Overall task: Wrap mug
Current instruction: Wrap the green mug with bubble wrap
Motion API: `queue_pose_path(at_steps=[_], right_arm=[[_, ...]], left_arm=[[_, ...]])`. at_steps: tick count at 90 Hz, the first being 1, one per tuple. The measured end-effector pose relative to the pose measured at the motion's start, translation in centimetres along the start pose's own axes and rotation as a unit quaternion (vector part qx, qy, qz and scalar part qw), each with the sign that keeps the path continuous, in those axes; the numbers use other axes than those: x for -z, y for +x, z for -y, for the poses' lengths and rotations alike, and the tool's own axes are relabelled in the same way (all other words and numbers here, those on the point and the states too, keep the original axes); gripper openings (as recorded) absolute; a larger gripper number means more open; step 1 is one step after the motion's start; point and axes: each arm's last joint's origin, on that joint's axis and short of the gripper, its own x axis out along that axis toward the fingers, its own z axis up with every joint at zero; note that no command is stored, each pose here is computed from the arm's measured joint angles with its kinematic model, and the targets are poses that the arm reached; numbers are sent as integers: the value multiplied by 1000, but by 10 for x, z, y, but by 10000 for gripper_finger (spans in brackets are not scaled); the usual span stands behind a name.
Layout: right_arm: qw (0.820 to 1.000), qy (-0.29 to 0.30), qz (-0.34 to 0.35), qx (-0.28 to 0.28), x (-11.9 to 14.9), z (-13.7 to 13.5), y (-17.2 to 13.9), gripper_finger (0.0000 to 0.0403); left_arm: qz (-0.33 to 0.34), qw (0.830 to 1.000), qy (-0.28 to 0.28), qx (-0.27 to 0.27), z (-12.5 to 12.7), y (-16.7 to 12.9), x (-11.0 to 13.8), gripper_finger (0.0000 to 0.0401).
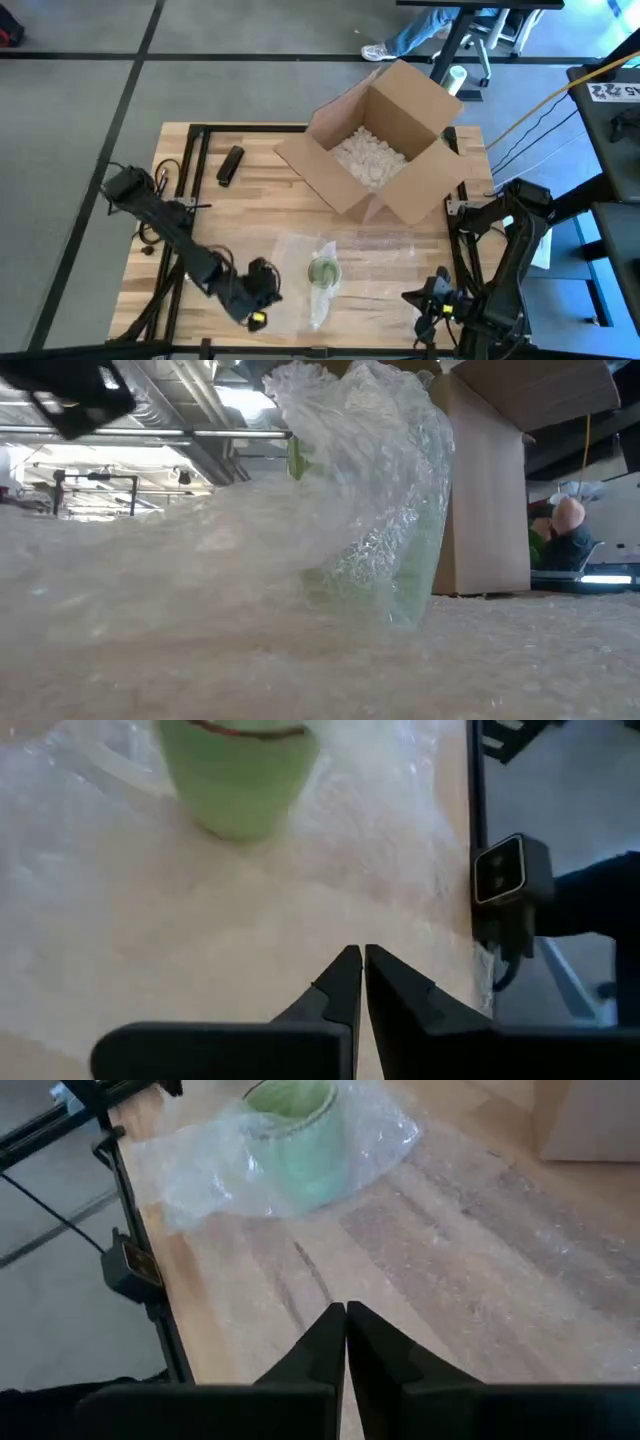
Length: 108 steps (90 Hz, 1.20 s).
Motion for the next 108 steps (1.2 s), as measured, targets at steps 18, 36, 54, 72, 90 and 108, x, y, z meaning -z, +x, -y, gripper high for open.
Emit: queue_pose_path(at_steps=[18,36,54,72,90,108], right_arm=[[1000,5,-1,-7,0,-2,0,0],[1000,-6,-3,-15,1,-4,0,0],[1000,-12,-3,-16,1,-4,0,0],[1000,-21,-3,-18,1,-5,0,0],[999,-24,-4,-22,1,-6,0,0],[999,-29,0,-32,1,-8,0,0]], left_arm=[[-35,999,-3,-35,32,20,8,0],[-60,994,39,-78,56,18,-2,0],[-72,996,36,-42,72,6,-10,0],[-114,992,-10,61,88,5,-12,20],[-117,988,-33,93,93,4,-14,68],[-120,989,1,90,93,12,-8,96]])
